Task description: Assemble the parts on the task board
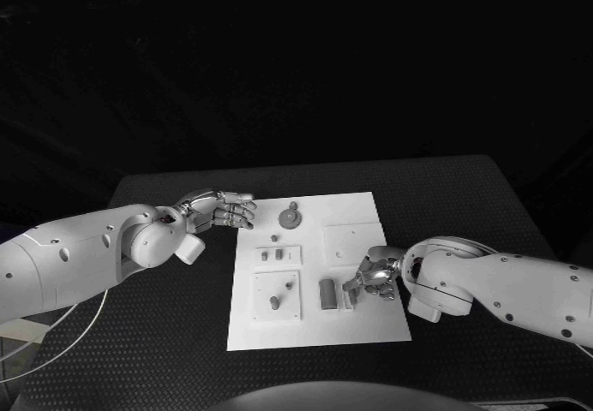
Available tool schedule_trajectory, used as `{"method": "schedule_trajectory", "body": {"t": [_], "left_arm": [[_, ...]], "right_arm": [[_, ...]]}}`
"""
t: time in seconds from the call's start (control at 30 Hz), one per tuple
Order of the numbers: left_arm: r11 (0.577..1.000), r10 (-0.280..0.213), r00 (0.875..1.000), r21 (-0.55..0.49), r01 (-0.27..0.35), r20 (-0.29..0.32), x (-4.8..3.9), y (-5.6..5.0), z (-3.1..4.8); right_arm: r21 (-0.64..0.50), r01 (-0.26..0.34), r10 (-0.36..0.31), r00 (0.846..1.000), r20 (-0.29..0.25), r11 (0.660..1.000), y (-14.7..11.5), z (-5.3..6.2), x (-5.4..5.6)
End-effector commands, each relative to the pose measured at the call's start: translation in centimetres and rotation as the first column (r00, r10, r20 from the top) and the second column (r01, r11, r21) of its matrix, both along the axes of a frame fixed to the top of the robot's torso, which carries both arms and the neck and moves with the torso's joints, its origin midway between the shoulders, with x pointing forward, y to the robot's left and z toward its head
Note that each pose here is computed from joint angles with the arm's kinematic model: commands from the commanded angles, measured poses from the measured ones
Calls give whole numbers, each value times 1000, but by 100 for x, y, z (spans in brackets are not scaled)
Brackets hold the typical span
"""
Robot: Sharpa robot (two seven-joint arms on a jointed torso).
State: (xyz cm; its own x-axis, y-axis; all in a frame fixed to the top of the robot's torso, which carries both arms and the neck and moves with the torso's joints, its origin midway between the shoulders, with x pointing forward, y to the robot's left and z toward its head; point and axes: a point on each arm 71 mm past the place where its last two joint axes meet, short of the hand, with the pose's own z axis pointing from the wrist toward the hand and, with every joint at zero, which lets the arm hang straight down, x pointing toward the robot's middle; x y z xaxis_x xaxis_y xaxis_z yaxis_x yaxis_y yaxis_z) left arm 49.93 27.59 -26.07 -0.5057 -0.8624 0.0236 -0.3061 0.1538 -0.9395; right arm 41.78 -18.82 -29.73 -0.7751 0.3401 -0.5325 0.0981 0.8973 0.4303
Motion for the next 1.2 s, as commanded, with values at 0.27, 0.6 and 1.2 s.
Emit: {"method": "schedule_trajectory", "body": {"t": [0.27,0.6,1.2], "left_arm": [[1000,-15,1000,-9,15,3,-6,-21,11],[1000,-17,1000,-9,17,2,-5,-17,9],[1000,-18,1000,-9,18,2,-2,-17,8]], "right_arm": [[-16,-24,24,1000,-4,1000,35,-35,25],[-13,-45,45,999,-21,999,86,-76,-9],[-12,-60,59,998,-30,998,111,-98,-58]]}}
